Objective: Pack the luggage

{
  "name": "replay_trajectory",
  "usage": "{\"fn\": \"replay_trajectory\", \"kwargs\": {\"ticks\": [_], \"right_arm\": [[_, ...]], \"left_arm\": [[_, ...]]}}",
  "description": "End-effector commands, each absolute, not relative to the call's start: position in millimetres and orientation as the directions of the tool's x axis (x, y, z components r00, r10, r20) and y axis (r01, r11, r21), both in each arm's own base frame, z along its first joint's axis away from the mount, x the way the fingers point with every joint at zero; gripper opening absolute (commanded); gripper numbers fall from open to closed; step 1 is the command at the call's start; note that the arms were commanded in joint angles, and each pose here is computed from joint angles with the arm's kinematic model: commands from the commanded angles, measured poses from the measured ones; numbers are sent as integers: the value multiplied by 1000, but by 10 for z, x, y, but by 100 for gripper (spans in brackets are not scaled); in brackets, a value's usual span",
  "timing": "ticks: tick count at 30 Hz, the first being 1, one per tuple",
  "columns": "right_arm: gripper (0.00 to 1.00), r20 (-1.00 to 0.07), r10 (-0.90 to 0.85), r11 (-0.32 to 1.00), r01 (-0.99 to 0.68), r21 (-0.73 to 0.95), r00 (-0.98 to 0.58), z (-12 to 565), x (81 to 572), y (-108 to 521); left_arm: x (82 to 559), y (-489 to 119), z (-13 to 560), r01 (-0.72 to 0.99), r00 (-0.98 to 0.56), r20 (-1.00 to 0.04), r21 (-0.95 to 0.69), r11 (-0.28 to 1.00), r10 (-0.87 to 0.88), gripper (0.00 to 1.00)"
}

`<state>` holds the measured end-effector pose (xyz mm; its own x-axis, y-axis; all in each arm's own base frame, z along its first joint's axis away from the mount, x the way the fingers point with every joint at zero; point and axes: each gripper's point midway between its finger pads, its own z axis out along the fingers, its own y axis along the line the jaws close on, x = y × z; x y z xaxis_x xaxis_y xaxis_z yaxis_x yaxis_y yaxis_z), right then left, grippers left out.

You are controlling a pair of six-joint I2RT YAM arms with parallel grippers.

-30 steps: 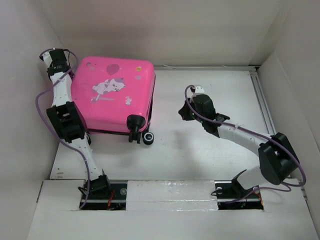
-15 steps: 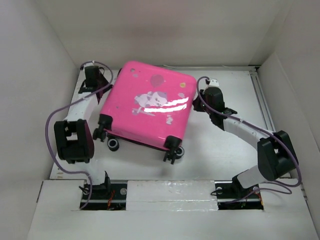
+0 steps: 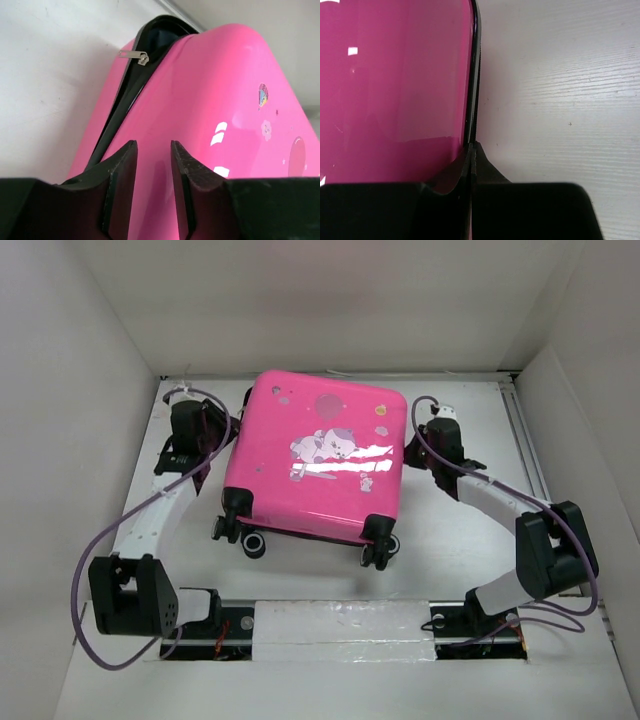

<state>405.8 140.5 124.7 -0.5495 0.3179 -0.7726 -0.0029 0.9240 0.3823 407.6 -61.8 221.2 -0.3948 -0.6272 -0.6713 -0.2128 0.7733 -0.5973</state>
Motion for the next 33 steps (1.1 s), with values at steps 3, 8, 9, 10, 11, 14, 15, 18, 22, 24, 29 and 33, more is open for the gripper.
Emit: {"fn": "replay_trajectory", "kwargs": {"ticks": [3, 8, 9, 10, 11, 14, 15, 18, 22, 24, 29, 33], "right_arm": [[0, -815, 301, 862, -223, 454, -495, 1806, 4181, 1999], [0, -806, 240, 801, -359, 479, -541, 1963, 4534, 2689], [0, -796, 233, 757, -409, 509, -559, 2060, 4563, 2897], [0, -824, 268, 710, -476, 519, -499, 2571, 4764, 3068], [0, -807, 256, 688, -487, 539, -533, 2449, 4907, 3261], [0, -819, 244, 618, -567, 544, -519, 3018, 5244, 3638], [0, -804, 220, 615, -561, 554, -553, 3061, 5201, 3710], [1, -848, 262, 557, -646, 523, -461, 3735, 5167, 3702], [17, -910, 270, 639, -648, 414, -315, 4147, 4939, 3184], [29, -907, 234, 754, -523, 397, -351, 3660, 4889, 2809], [10, -904, 354, 793, -435, 425, -239, 3600, 4033, 2149], [0, -879, 374, 782, -409, 470, -295, 2984, 3520, 2146]], "left_arm": [[3728, -731, 1733, -252, -414, -590, -658, 710, -693, 28], [3409, -708, 1407, -274, -417, -567, -667, 693, -710, 26], [3372, -723, 1425, -256, -414, -569, -676, 691, -710, 26], [3357, -748, 1385, -244, -421, -566, -682, 689, -709, 26], [3275, -770, 1268, -251, -446, -551, -680, 689, -706, 26], [3168, -867, 1128, -231, -498, -518, -694, 682, -695, 26], [3147, -866, 1087, -237, -503, -514, -691, 683, -695, 26], [3063, -878, 1090, -220, -502, -516, -699, 680, -694, 26], [2960, -988, 1222, -132, -507, -518, -743, 656, -689, 26], [2901, -968, 1274, -125, -499, -531, -738, 663, -685, 26], [3036, -543, 2062, -116, -178, -644, -738, 665, -745, 28], [3111, -278, 2960, -25, 113, -569, -821, 570, -815, 42]]}}
